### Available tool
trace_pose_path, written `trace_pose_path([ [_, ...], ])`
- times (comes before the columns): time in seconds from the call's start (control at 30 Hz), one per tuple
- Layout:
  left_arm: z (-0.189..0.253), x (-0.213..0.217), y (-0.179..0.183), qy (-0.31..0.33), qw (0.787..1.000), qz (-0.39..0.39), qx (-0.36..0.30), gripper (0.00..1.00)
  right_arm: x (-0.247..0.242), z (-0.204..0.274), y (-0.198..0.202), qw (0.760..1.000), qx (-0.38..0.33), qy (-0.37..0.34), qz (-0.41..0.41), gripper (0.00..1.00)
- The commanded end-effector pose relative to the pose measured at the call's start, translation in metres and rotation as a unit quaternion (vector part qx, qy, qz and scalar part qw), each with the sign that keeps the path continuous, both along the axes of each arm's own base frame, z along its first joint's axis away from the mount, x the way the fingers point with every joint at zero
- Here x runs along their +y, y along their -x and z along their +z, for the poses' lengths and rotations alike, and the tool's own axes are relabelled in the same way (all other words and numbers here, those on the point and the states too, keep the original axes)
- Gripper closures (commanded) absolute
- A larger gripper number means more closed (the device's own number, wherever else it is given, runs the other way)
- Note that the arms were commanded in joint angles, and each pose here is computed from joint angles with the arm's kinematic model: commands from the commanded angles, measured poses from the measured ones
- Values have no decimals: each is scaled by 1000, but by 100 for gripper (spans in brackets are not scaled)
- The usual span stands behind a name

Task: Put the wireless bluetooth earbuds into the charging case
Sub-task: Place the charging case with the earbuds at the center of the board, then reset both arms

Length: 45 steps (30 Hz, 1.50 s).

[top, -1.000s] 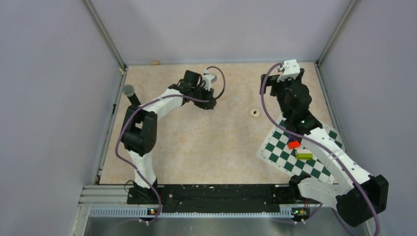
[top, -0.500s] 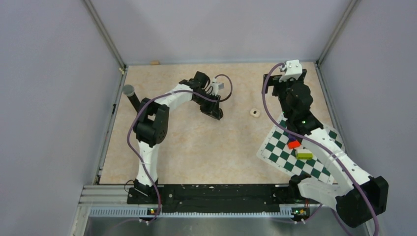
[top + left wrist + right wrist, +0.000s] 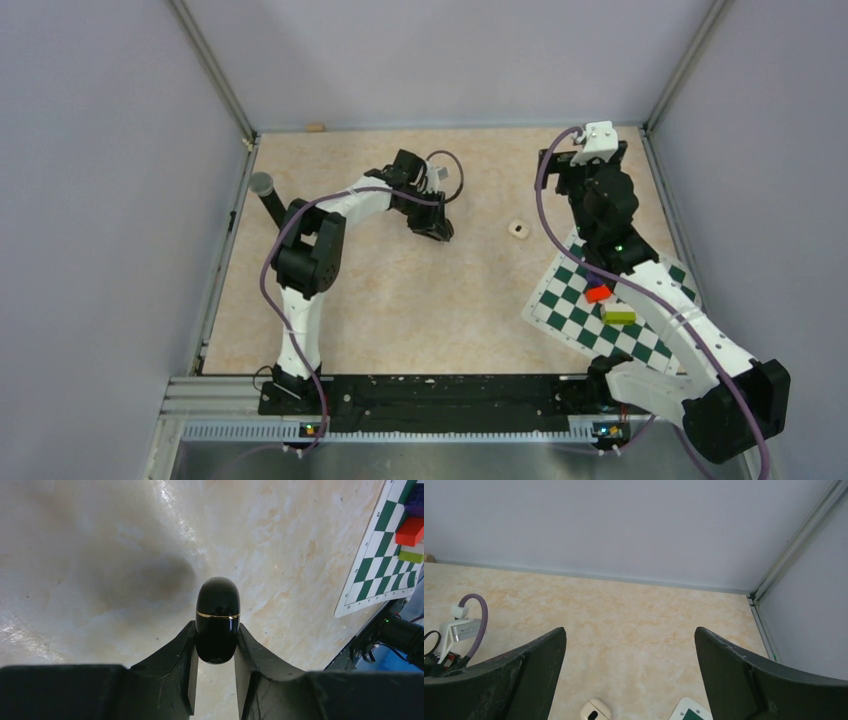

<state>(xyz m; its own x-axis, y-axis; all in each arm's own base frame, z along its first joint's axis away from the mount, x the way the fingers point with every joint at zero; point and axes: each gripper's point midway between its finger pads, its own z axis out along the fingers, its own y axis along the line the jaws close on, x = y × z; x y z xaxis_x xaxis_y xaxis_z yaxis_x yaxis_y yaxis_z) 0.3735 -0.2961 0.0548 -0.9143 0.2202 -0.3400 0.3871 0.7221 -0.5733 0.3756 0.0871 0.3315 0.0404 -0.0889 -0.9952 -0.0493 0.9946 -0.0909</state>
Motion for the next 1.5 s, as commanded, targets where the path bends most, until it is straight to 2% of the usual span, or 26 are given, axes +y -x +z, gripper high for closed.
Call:
trace_pose_path([
  [0.0, 9, -1, -10, 7, 999, 40, -12, 99, -11, 20, 4, 999, -34, -22, -15, 2],
  [0.17, 9, -3, -11, 14, 998, 53, -2, 96, -12, 22, 5, 999, -37, -23, -15, 2],
  [0.53, -4, -5, -7, 20, 996, 79, 28, 83, -12, 20, 4, 999, -34, -23, -17, 2],
  [0.67, -3, -10, -3, 34, 995, 84, 43, 73, -12, 18, 3, 999, -33, -22, -18, 2],
  [0.73, -1, -11, -3, 41, 994, 86, 44, 63, -12, 19, 3, 999, -34, -23, -17, 2],
  [0.77, -1, -11, -3, 43, 994, 86, 44, 62, -12, 19, 3, 999, -33, -23, -17, 2],
  [0.8, 1, -12, -3, 46, 994, 86, 44, 54, -12, 19, 3, 999, -34, -23, -17, 2],
  [0.87, 5, -13, -4, 49, 994, 85, 40, 32, -12, 19, 3, 999, -33, -23, -17, 2],
  [0.93, 6, -12, -4, 50, 994, 86, 36, 26, -12, 19, 3, 999, -34, -23, -17, 2],
  [0.97, 8, -12, -4, 49, 995, 86, 33, 9, -12, 19, 4, 999, -34, -23, -17, 2],
  [1.0, 8, -11, -4, 49, 995, 86, 30, 3, -13, 20, 4, 999, -35, -23, -18, 2],
  [1.27, 30, -1, -10, 35, 996, 78, -16, 1, -15, 20, 4, 999, -33, -27, -17, 2],
  [1.47, 86, 34, -31, 59, 991, 83, -81, 1, -18, 21, 3, 999, -34, -31, -19, 1],
])
